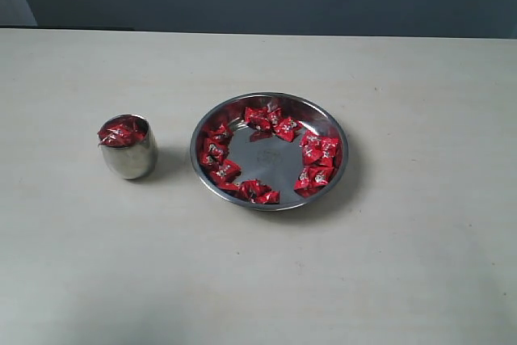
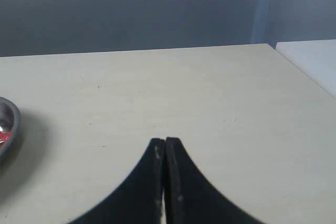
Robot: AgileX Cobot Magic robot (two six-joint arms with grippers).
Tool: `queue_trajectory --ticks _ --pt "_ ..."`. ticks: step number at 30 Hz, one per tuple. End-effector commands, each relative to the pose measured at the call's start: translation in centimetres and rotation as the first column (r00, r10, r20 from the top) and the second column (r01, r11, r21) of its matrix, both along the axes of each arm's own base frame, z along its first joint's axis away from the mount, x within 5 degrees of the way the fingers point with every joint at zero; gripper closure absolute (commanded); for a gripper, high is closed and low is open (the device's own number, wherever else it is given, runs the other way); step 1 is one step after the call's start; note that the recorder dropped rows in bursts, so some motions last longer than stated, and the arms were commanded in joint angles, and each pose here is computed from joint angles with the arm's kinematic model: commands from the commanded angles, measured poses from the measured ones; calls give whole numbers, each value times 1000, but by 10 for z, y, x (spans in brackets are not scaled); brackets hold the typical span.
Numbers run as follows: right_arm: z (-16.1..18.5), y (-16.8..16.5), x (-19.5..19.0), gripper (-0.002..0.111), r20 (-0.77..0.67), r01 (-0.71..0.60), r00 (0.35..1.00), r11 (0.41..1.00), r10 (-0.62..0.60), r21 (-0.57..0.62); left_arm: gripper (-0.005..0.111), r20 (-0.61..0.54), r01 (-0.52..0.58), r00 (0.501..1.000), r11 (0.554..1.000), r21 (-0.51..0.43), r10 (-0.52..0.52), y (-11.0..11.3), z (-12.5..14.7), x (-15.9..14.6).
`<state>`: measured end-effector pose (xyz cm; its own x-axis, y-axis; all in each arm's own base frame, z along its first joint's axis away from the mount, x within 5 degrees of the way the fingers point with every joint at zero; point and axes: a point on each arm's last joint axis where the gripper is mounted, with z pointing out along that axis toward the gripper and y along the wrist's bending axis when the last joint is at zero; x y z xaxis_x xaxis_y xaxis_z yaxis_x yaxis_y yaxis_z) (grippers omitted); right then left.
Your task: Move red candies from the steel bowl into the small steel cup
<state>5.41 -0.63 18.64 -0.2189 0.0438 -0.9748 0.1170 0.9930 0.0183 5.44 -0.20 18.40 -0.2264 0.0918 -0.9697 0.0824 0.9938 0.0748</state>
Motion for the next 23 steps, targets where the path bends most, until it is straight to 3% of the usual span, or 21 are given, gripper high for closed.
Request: queue_trajectory --ticks 1,23 --pt "-1 0 0 108 7 5 1000 1000 -5 -5 106 14 3 1000 1000 -8 -3 0 1 0" --pt "-1 0 0 108 9 3 1000 1000 -4 8 106 14 3 1000 1000 -8 -3 0 1 0"
